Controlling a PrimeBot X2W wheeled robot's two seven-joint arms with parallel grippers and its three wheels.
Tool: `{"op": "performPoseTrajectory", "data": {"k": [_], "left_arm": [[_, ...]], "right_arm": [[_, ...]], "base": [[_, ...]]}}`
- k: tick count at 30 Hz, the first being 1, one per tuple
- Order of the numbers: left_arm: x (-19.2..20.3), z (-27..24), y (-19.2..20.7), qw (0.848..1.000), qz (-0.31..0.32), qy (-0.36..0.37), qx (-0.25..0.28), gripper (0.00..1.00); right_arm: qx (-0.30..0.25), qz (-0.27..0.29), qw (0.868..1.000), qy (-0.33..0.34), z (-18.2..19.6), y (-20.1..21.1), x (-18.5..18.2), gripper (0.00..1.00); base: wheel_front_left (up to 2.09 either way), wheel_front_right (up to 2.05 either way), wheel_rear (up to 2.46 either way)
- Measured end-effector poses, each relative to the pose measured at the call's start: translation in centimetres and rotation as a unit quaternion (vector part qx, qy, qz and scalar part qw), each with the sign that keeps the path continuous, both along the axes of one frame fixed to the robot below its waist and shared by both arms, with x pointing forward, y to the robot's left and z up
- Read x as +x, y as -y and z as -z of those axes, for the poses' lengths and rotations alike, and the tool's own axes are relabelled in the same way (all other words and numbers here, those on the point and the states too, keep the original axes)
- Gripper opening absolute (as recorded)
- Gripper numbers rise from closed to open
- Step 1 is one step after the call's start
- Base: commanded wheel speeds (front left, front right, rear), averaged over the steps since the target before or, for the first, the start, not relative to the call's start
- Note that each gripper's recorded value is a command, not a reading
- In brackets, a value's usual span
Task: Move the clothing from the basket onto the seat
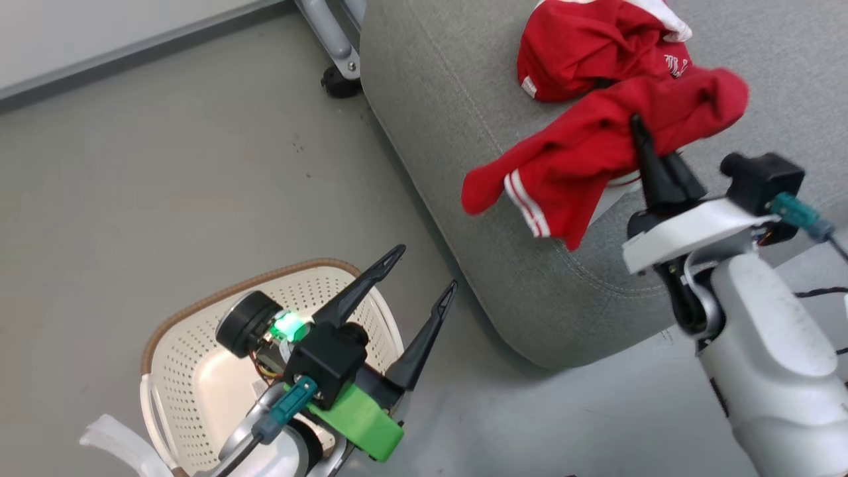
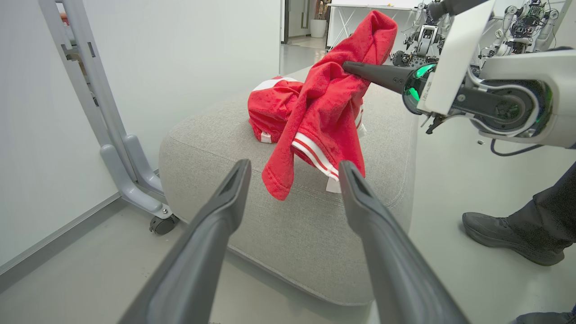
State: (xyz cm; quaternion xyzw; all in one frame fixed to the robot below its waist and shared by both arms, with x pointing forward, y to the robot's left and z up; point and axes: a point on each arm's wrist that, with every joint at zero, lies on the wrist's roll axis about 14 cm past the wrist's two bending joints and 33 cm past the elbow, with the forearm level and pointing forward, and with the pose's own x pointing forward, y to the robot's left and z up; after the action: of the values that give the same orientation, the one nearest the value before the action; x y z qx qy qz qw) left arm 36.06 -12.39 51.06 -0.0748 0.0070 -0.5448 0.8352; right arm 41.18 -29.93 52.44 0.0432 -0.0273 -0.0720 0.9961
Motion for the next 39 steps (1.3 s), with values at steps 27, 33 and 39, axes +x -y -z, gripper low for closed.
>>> {"op": "performPoseTrajectory", "data": {"k": [27,33,39], "left_arm": [[8.6,8.0,-4.3,0.996,-0.077,-0.034,0.008,1.0],[8.7,8.2,-4.8,0.995,-0.088,-0.035,0.009,1.0],[8.2,6.5,-4.9,0.995,-0.098,-0.025,-0.004,1.0]], "right_arm": [[-0.053,0.112,0.987,-0.107,8.2,11.6,14.0,1.0],[-0.037,0.112,0.986,-0.114,9.9,10.7,12.2,1.0],[-0.039,0.109,0.989,-0.09,8.8,9.3,9.0,1.0]], "base": [[0.0,0.0,0.0],[0.0,0.0,0.0],[0.0,0.0,0.0]]}}
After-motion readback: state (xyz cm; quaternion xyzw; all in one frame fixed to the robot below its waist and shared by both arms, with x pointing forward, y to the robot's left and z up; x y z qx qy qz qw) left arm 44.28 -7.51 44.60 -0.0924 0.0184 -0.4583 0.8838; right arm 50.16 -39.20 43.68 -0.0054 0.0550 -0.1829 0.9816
